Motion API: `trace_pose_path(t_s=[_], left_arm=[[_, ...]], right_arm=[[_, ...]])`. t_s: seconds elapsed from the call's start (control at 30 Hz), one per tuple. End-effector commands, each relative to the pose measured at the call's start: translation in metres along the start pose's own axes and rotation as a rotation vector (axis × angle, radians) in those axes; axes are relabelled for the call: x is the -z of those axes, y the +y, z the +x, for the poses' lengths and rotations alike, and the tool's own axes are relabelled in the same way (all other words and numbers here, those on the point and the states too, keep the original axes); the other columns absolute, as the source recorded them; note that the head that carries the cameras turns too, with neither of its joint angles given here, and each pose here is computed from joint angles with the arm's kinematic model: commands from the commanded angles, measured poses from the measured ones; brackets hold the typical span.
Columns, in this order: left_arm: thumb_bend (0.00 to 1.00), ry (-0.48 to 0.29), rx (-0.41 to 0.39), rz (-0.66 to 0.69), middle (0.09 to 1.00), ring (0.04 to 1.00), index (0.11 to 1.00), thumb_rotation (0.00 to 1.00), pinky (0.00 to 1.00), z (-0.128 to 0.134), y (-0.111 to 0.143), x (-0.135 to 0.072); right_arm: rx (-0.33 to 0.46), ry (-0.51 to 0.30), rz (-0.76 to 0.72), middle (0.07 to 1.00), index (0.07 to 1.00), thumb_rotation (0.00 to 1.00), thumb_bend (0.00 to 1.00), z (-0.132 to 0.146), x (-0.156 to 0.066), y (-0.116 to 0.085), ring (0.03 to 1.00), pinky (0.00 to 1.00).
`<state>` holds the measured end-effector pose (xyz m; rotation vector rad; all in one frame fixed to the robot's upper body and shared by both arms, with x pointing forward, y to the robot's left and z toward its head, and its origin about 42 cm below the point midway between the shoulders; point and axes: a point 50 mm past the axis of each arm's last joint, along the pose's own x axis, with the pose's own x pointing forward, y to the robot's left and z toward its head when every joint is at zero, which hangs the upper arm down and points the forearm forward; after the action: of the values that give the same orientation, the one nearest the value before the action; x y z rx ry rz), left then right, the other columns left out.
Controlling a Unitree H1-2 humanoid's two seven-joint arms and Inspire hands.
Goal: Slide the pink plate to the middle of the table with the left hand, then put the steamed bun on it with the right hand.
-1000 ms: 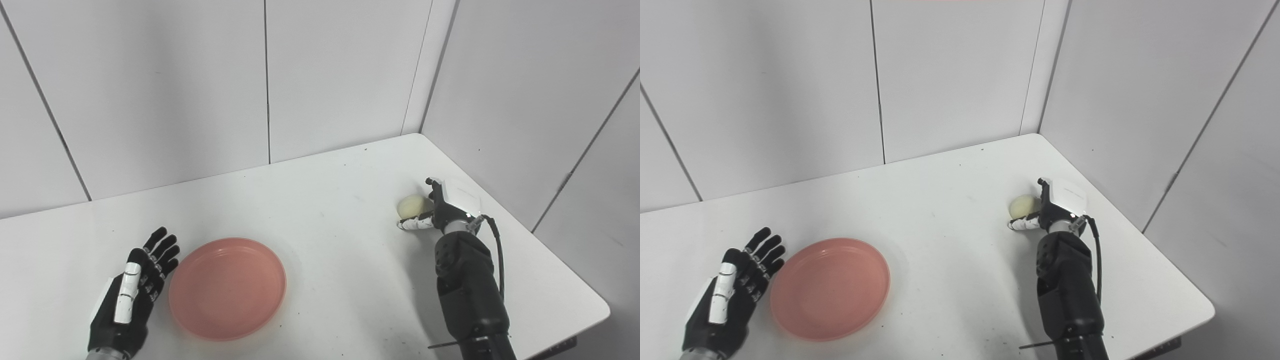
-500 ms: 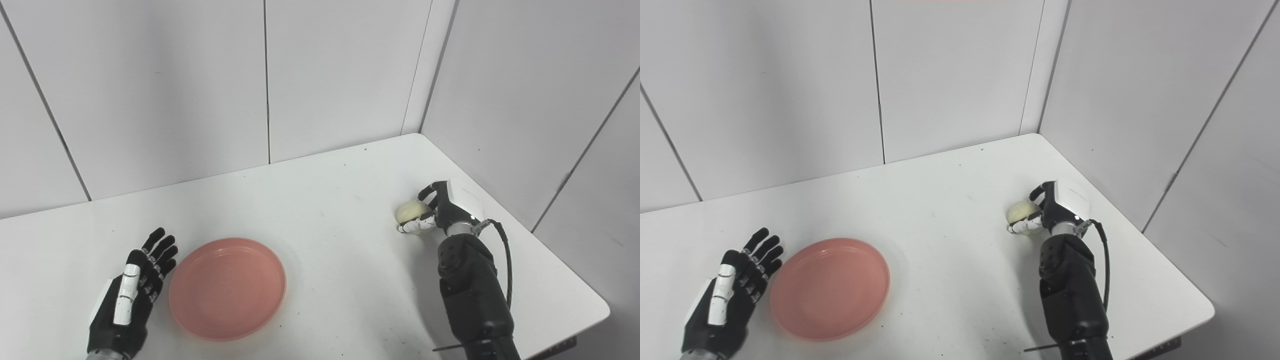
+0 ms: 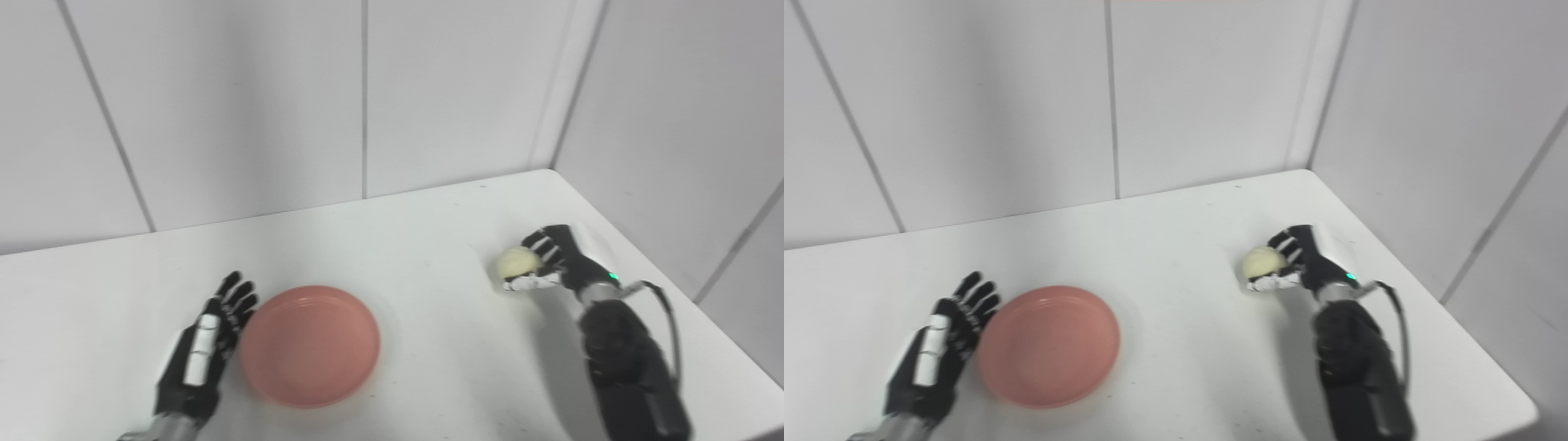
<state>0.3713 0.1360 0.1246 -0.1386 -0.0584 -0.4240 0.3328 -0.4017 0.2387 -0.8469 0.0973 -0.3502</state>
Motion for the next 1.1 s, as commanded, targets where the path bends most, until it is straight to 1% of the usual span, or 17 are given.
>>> trace_pose_path(t_s=[0.0, 0.07, 0.13, 0.2, 0.3, 0.37, 0.5, 0.63, 0.77, 0.87, 1.0, 1.07], left_arm=[[0.63, -0.004, -0.004, 0.000, 0.936, 0.939, 0.921, 0.92, 0.96, 0.004, -0.013, -0.001], [0.62, -0.007, -0.008, -0.007, 0.939, 0.944, 0.925, 0.92, 0.97, 0.007, -0.018, -0.001], [0.62, -0.006, -0.011, -0.016, 0.938, 0.946, 0.926, 0.91, 0.97, 0.009, -0.023, -0.001], [0.62, -0.004, -0.007, -0.014, 0.939, 0.950, 0.927, 0.92, 0.99, 0.012, -0.029, 0.001], [0.64, -0.003, -0.011, 0.005, 0.937, 0.953, 0.923, 0.93, 0.99, 0.017, -0.035, 0.006], [0.65, -0.008, -0.017, 0.006, 0.932, 0.950, 0.919, 0.92, 0.98, 0.019, -0.039, 0.007], [0.65, -0.029, -0.016, 0.013, 0.935, 0.952, 0.923, 0.93, 0.98, 0.023, -0.046, 0.012], [0.63, -0.037, -0.022, 0.015, 0.936, 0.949, 0.924, 0.95, 0.98, 0.025, -0.050, 0.012], [0.63, -0.035, -0.019, -0.002, 0.945, 0.957, 0.931, 0.96, 0.99, 0.026, -0.052, 0.012], [0.63, -0.035, -0.026, -0.003, 0.946, 0.958, 0.932, 0.95, 1.00, 0.025, -0.052, 0.012], [0.63, -0.036, -0.029, 0.008, 0.945, 0.957, 0.932, 0.96, 1.00, 0.023, -0.050, 0.011], [0.63, -0.038, -0.027, 0.009, 0.946, 0.957, 0.933, 0.96, 1.00, 0.022, -0.049, 0.012]], right_arm=[[0.027, -0.160, 0.030, 0.455, 0.518, 0.00, 0.52, -0.001, -0.025, -0.017, 0.389, 0.34], [0.016, -0.207, 0.053, 0.452, 0.520, 0.00, 0.52, -0.005, -0.031, -0.017, 0.382, 0.33], [0.004, -0.236, 0.062, 0.455, 0.517, 0.00, 0.52, -0.009, -0.036, -0.017, 0.389, 0.34], [-0.027, -0.301, 0.080, 0.454, 0.519, 0.00, 0.52, -0.013, -0.045, -0.015, 0.383, 0.33], [-0.078, -0.367, 0.116, 0.461, 0.514, 0.00, 0.52, -0.020, -0.057, -0.006, 0.379, 0.32], [-0.096, -0.387, 0.117, 0.463, 0.513, 0.00, 0.52, -0.023, -0.062, -0.002, 0.378, 0.32], [-0.140, -0.414, 0.145, 0.463, 0.513, 0.00, 0.52, -0.036, -0.078, 0.014, 0.372, 0.32], [-0.208, -0.488, 0.167, 0.462, 0.515, 0.00, 0.52, -0.044, -0.087, 0.031, 0.378, 0.32], [-0.275, -0.565, 0.176, 0.458, 0.516, 0.00, 0.52, -0.047, -0.104, 0.046, 0.373, 0.31], [-0.304, -0.586, 0.174, 0.450, 0.521, 0.00, 0.52, -0.051, -0.121, 0.057, 0.359, 0.30], [-0.334, -0.591, 0.152, 0.447, 0.523, 0.00, 0.52, -0.054, -0.131, 0.070, 0.377, 0.31], [-0.370, -0.588, 0.165, 0.443, 0.525, 0.00, 0.52, -0.054, -0.135, 0.079, 0.386, 0.32]])
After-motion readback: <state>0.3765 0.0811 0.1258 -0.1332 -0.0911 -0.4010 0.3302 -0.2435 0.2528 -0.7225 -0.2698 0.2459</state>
